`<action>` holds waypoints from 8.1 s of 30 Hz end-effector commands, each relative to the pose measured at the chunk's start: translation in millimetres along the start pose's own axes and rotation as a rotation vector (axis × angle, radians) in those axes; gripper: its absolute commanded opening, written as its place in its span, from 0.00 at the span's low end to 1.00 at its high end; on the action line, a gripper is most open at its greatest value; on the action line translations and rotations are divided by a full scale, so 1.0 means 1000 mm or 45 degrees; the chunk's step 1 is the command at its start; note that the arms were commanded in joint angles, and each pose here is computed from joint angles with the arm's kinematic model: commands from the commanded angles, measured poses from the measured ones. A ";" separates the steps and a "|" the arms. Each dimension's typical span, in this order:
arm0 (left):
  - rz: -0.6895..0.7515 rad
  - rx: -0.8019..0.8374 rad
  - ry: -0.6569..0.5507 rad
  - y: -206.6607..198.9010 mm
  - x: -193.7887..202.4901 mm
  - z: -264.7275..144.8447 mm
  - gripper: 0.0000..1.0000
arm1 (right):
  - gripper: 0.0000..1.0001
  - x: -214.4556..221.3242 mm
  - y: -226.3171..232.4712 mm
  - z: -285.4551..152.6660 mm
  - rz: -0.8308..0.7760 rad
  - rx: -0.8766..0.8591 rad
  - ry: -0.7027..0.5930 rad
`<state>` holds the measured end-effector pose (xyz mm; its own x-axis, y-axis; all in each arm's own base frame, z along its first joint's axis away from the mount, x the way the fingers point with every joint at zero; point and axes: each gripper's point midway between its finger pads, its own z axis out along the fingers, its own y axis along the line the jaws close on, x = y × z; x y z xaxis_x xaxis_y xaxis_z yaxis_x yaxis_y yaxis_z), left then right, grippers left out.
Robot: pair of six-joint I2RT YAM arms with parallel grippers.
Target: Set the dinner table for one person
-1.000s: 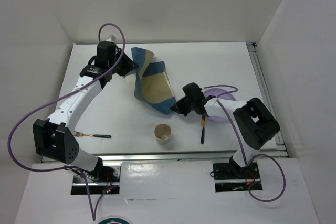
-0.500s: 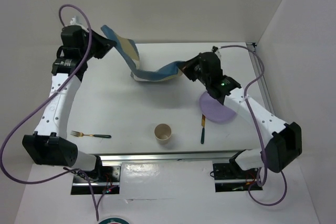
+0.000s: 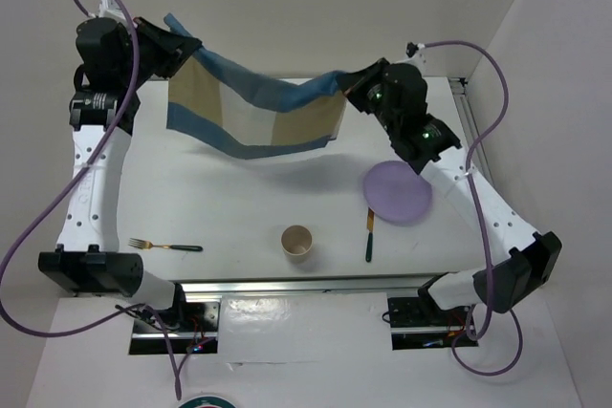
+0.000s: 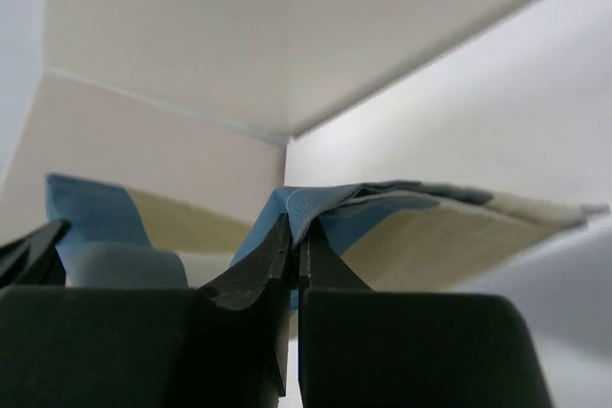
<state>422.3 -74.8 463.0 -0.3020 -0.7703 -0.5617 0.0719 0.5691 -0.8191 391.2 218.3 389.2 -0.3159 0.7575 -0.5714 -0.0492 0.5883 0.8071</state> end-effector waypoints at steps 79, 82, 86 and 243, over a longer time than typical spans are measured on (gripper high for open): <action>0.173 -1.142 1.106 0.369 0.270 -0.007 0.42 | 0.00 0.256 -0.306 0.013 -0.397 0.713 1.217; 0.135 -1.144 1.106 0.360 0.277 -0.040 0.42 | 0.00 0.261 -0.314 -0.013 -0.410 0.767 1.233; 0.152 -1.131 1.074 0.344 0.267 -0.055 0.42 | 0.00 0.247 -0.312 -0.026 -0.443 0.798 1.187; 0.532 -1.089 0.748 0.395 0.162 0.159 0.33 | 0.00 0.057 -0.301 0.146 -0.358 0.674 0.664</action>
<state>556.2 -19.8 29.4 -0.8161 -0.3621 -0.4505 -0.3475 0.9302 -0.1182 523.5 120.1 76.5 -0.7815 0.4159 -0.4650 0.2471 0.8908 0.3813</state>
